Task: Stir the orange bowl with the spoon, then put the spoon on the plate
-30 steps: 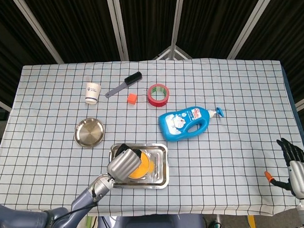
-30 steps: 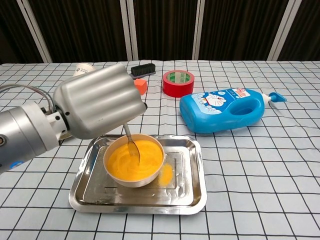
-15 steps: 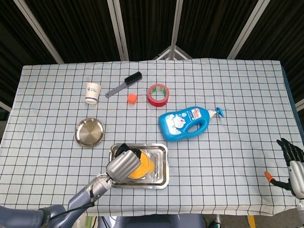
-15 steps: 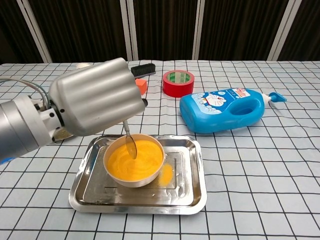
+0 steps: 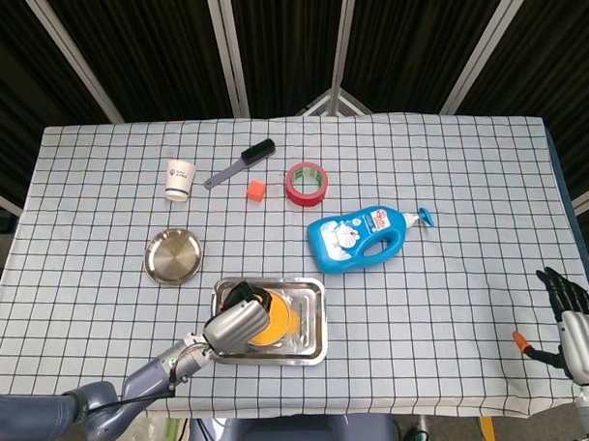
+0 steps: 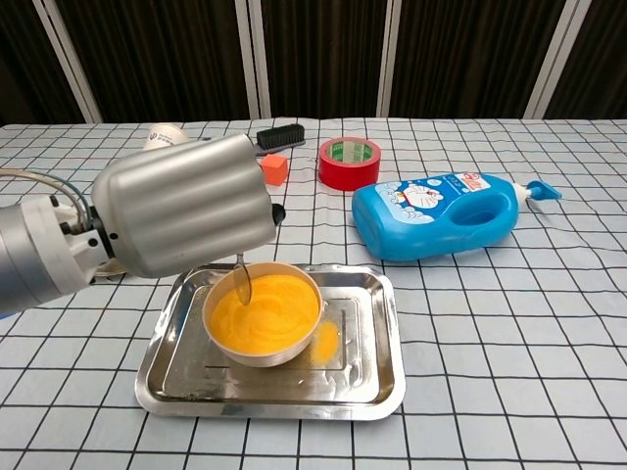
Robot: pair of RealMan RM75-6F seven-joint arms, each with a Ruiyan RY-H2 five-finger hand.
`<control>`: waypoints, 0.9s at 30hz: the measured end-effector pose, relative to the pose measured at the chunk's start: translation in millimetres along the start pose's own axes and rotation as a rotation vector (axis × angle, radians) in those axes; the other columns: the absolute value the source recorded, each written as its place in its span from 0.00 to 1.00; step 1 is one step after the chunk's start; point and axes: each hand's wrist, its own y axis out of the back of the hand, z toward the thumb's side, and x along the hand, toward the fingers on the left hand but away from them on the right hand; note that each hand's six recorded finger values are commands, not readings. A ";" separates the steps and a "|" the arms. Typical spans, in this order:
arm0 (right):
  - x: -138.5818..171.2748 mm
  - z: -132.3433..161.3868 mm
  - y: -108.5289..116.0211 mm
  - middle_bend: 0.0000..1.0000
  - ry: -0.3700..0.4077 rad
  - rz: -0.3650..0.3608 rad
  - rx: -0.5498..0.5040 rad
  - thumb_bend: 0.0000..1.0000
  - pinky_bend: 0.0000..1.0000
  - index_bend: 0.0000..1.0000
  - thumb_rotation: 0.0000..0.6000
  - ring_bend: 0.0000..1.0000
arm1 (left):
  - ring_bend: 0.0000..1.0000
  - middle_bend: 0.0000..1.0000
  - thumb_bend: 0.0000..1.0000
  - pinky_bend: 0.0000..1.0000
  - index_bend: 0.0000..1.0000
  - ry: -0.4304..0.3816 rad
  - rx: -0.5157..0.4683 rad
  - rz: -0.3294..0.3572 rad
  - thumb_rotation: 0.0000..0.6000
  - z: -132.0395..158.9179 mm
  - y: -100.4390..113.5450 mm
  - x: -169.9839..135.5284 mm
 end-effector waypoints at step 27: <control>0.9 -0.1 -0.3 0.00 0.000 0.004 -0.003 0.31 0.00 0.00 1.00 0.00 | 1.00 1.00 0.88 0.98 0.83 0.320 -0.382 -0.361 1.00 -41.8 -72.2 -6.9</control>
